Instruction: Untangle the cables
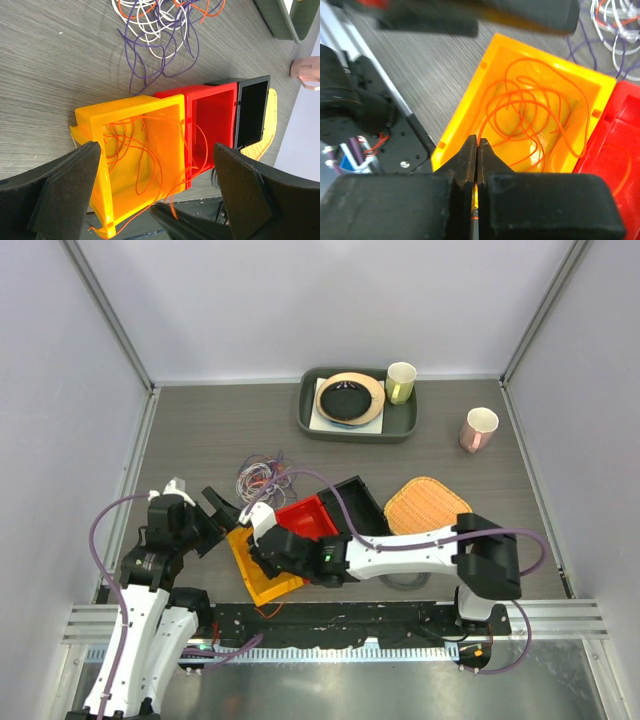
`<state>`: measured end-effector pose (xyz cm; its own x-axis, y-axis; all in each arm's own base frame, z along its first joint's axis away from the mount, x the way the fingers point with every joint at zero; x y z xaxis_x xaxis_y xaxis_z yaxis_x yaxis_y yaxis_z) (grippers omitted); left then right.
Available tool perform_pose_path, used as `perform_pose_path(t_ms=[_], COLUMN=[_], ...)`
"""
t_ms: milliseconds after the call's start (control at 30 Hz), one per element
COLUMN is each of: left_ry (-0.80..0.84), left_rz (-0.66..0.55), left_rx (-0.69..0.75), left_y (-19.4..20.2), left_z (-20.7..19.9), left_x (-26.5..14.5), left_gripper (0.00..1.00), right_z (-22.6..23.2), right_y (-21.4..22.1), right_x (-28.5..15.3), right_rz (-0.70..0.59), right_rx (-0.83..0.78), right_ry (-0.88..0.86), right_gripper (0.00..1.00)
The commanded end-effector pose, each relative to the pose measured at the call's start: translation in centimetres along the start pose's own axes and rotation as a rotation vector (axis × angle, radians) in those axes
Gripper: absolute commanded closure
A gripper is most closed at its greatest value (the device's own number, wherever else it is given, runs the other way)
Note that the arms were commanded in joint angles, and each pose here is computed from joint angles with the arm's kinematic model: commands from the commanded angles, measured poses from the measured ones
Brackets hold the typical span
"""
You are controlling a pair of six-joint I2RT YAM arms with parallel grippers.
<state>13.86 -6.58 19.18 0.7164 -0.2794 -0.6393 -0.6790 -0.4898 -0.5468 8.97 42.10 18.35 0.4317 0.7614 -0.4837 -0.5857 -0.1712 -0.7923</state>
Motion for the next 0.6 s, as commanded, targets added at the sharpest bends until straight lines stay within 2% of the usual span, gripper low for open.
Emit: perform_pose_path(t_ms=[0,33,100,133,167,267,433,567], left_ry=[0.007,0.006,0.004,0.005,0.004,0.0,-0.004,-0.007], left_rz=[-0.037,-0.033,-0.032,-0.033,-0.032,-0.033,-0.021,-0.02], left_rx=[0.004,0.003,0.002,0.003,0.002,0.002,0.0,-0.001], left_y=[-0.7,-0.6,-0.6,-0.6,-0.6,-0.7,-0.7,-0.7], left_z=[-0.5,-0.4,-0.4,-0.4,-0.4,-0.4,-0.4,-0.3], left_x=[-0.6,-0.6,-0.6,-0.6,-0.6,-0.5,-0.3,-0.2], left_gripper=[0.0,0.0,0.0,0.0,0.0,0.0,0.0,0.0], right_z=[-0.4,-0.5,-0.7,-0.7,-0.7,-0.1,1.5,0.9], right_y=[0.1,0.5,0.8,0.9,1.1,0.3,-1.7,-3.4], right_x=[1.1,1.3,1.4,1.5,1.5,0.8,-1.7,-3.5], right_rz=[-0.006,0.005,0.015,0.021,0.027,0.034,0.021,-0.043], right_rx=[0.058,0.053,0.051,0.05,0.045,0.034,0.023,0.015], right_ry=[0.07,0.075,0.078,0.077,0.078,0.038,-0.082,-0.037], right_gripper=[0.99,0.99,0.89,0.83,0.67,0.54,0.46,0.42])
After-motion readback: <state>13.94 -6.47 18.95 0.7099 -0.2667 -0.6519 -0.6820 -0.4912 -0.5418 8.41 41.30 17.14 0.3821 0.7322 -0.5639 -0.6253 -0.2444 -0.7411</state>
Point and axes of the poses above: each gripper's point midway between its finger pads, its own x axis out along the fingers, its own z axis along the line the jaws close on, y = z × x, the point moved 7 cm from there along -x, back along the fingers, and after that the axes turned 12 degrees about x, right-handed, at the moved point
